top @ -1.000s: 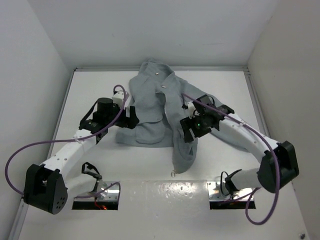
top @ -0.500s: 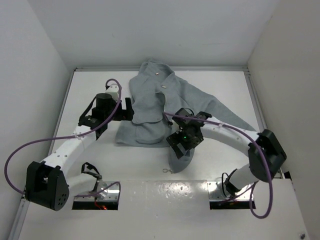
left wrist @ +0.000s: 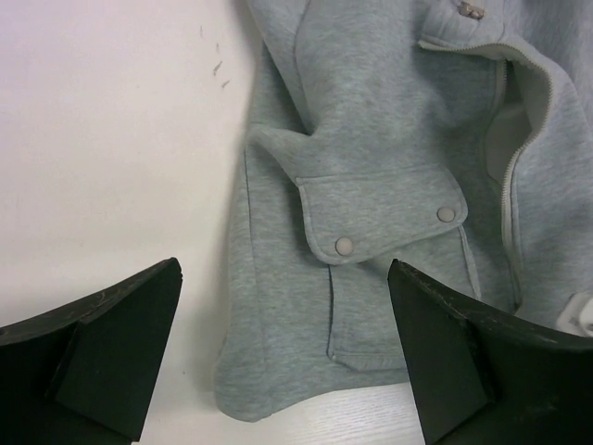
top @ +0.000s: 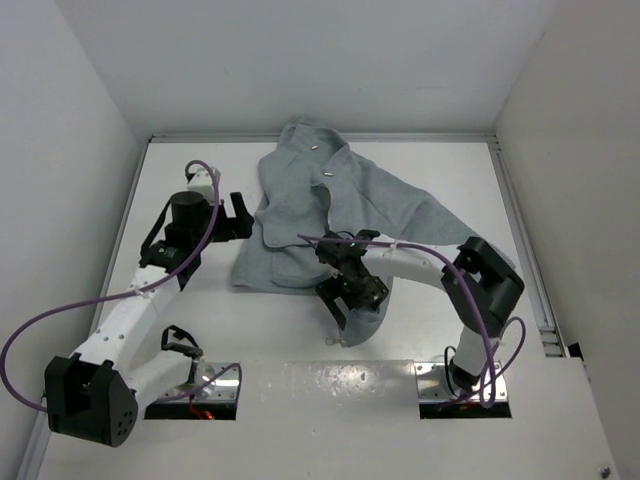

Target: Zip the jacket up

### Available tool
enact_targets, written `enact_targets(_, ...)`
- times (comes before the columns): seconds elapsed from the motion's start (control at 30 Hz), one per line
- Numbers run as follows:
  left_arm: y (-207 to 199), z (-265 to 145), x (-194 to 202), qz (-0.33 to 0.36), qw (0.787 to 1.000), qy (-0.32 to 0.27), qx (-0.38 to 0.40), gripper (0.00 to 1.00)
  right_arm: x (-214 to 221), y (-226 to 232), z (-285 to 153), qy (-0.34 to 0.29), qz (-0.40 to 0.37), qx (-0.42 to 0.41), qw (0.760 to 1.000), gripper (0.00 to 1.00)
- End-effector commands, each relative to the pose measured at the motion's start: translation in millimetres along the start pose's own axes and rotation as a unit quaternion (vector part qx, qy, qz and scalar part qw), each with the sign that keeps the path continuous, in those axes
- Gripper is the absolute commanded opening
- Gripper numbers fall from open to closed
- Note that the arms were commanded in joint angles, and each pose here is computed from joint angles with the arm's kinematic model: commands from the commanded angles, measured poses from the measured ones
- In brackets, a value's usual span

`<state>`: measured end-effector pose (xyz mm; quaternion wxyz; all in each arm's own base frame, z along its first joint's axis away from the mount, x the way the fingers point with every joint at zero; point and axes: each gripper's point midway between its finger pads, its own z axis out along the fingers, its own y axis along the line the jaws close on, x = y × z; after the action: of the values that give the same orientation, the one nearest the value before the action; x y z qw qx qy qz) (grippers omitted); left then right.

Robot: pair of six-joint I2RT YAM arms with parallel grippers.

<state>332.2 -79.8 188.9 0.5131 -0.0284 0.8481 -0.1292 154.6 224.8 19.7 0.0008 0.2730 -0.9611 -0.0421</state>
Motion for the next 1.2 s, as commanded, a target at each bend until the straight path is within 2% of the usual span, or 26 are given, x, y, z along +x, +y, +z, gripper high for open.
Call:
enact_targets(0.0,3.9,-9.7,-10.7,-0.018,1.0,-0.024,0.0,1.0,10.6,-6.5,13.5,0.025,0.037,0.03,0.999,1.0)
enact_targets(0.13,4.9,-16.4,-9.8,-0.024,0.999,-0.032,0.003,1.0,19.2,-10.0,29.6,0.04,0.023,0.061,0.997,1.0)
enact_targets(0.2,9.9,-17.1,-2.6,-0.027,0.999,-0.028,-0.003,1.0,20.8,-9.8,36.2,0.044,0.025,0.068,0.996,0.96)
enact_targets(0.23,9.0,-19.6,-5.3,-0.026,0.999,-0.034,-0.001,1.0,23.6,-10.6,39.4,0.049,0.024,0.071,0.996,0.85)
enact_targets(0.3,14.1,-21.7,1.8,-0.024,0.999,-0.03,-0.007,1.0,20.7,-10.8,45.0,0.046,0.02,0.069,0.996,0.74)
enact_targets(0.33,14.1,-21.7,1.8,-0.024,0.999,-0.03,-0.007,1.0,21.0,-11.6,46.5,0.049,0.02,0.072,0.996,0.53)
enact_targets(0.4,14.6,-25.8,4.8,-0.024,0.999,-0.034,-0.006,1.0,21.4,-8.7,49.5,0.048,0.013,0.063,0.997,0.28)
enact_targets(0.47,13.5,-26.9,7.4,-0.023,0.999,-0.033,-0.001,1.0,22.1,-6.5,47.4,0.044,0.011,0.051,0.998,0.13)
enact_targets(0.57,2.2,-31.4,9.5,-0.022,0.999,-0.031,0.032,1.0,17.3,0.6,36.0,0.011,-0.008,0.015,1.0,0.02)
enact_targets(0.67,-9.6,-33.3,13.1,-0.004,0.997,-0.021,0.069,1.0,7.6,14.4,15.6,-0.046,-0.018,-0.061,0.997,0.0)
enact_targets(0.77,-29.7,-31.8,26.7,0.016,0.992,0.009,0.124,0.98,-6.4,24.4,-12.6,-0.114,-0.004,-0.16,0.98,0.0)
enact_targets(0.8,-36.7,-31.8,31.2,0.019,0.99,0.018,0.139,0.97,-3.1,29.9,-24.0,-0.13,-0.007,-0.196,0.972,0.0)
enact_targets(0.87,-48.5,-31.9,45.4,0.029,0.985,0.039,0.166,0.95,-26.6,23.0,-53.9,-0.218,-0.01,-0.225,0.95,0.0)
enact_targets(0.9,-53.2,-31.6,49.9,0.037,0.983,0.047,0.176,0.93,-23.6,19.4,-47.7,-0.229,-0.006,-0.241,0.943,0.0)
enact_targets(0.97,-62.5,-33.5,65.9,0.041,0.977,0.064,0.2,0.88,-34.7,20.6,-66.4,-0.275,-0.018,-0.28,0.92,0.0)
enact_targets(1.0,-66.2,-34.1,69.0,0.049,0.974,0.064,0.211,0.85,-33.4,20.0,-71.0,-0.282,-0.019,-0.306,0.909,0.0)
enact_targets(1.1,-76.1,-36.3,78.4,0.068,0.968,0.07,0.229,0.84,-41.2,9.8,-83.4,-0.3,-0.003,-0.342,0.891,0.0)
enact_targets(1.13,-71.4,-32.8,84.0,0.072,0.97,0.081,0.219,0.84,-37.7,17.1,-93.0,-0.293,-0.014,-0.383,0.876,0.0)
enact_targets(1.17,-72.5,-29.2,85.8,0.081,0.969,0.09,0.215,0.84,-42.8,11.2,-98.1,-0.304,-0.012,-0.39,0.869,0.0)
